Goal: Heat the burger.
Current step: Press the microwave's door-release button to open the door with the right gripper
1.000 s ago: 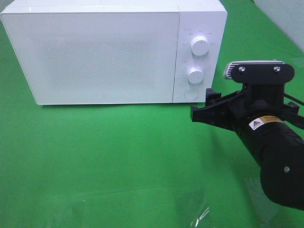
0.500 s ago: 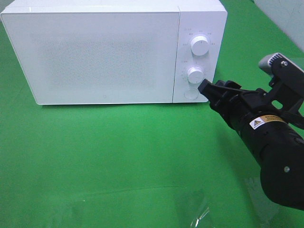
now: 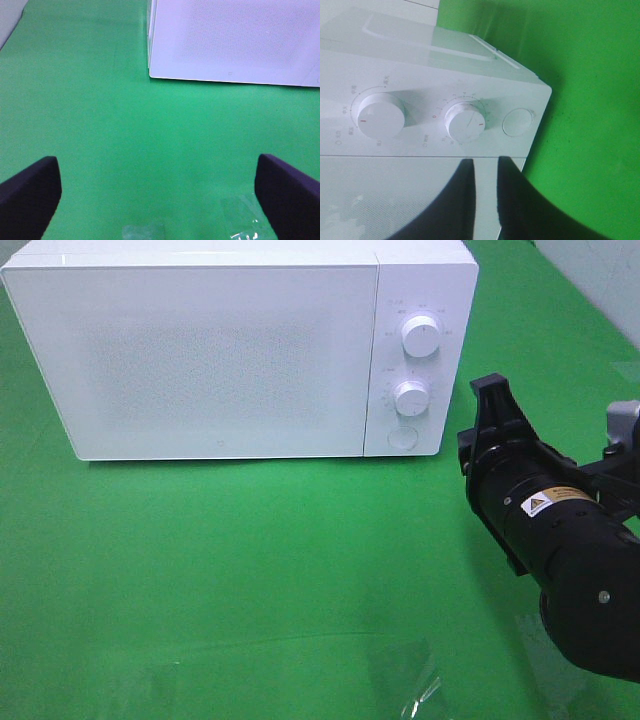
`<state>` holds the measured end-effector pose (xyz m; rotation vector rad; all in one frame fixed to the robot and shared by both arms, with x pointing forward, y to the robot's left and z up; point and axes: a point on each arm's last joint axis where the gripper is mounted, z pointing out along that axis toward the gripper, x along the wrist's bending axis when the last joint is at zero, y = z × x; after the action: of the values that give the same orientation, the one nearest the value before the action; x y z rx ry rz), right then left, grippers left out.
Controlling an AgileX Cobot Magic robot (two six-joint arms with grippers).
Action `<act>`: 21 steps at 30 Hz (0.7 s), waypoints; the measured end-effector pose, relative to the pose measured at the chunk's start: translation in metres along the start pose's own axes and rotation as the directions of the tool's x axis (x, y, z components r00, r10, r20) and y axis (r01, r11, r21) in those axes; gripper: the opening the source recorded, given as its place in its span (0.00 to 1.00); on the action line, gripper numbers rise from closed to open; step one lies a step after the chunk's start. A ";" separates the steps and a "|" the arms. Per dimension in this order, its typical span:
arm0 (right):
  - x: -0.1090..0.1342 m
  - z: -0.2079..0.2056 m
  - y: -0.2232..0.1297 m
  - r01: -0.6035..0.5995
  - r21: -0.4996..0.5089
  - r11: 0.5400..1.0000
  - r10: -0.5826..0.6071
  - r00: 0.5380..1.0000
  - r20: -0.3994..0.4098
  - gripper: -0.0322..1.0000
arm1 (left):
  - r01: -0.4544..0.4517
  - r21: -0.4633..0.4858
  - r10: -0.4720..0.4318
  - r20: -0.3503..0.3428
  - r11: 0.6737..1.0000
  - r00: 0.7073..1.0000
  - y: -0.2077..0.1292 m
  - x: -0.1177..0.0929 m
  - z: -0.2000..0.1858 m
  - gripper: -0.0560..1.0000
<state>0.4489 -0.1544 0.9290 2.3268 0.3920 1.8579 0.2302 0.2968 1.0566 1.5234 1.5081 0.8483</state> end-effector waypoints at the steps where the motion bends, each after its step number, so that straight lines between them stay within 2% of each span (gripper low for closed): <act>1: 0.000 0.000 -0.001 -0.032 0.010 0.999 0.032 0.999 0.005 0.15 | 0.000 0.000 0.000 0.000 1.000 1.000 0.000 0.000 0.000 0.97; 2: 0.000 0.000 -0.001 -0.032 0.010 0.999 0.032 0.999 0.005 0.15 | 0.000 0.000 0.000 0.000 1.000 1.000 0.000 0.000 0.000 0.97; 3: -0.001 0.000 -0.003 -0.078 0.030 0.997 0.078 0.997 0.016 0.09 | 0.000 0.000 0.000 0.000 1.000 1.000 0.000 0.000 0.000 0.97; 4: -0.001 0.000 -0.003 -0.078 0.030 0.997 0.078 0.997 0.016 0.09 | 0.000 0.000 0.000 0.000 1.000 1.000 0.000 0.000 0.000 0.97; 5: -0.002 0.000 -0.004 -0.105 0.040 0.994 0.104 0.994 0.023 0.04 | 0.000 0.000 0.000 0.000 1.000 1.000 0.000 0.000 0.000 0.97; 12: -0.001 0.000 -0.005 -0.173 0.056 0.983 0.172 0.985 0.024 0.04 | 0.000 0.000 0.000 0.000 1.000 1.000 0.000 0.000 0.000 0.97; 21: -0.010 0.001 -0.010 -0.205 0.075 0.976 0.198 0.976 0.089 0.04 | 0.000 0.000 0.000 0.000 1.000 1.000 0.000 0.000 0.000 0.97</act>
<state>0.4467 -0.1475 0.9166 2.5753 0.2355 1.8567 0.2302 0.2968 1.0566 1.5234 1.5081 0.8483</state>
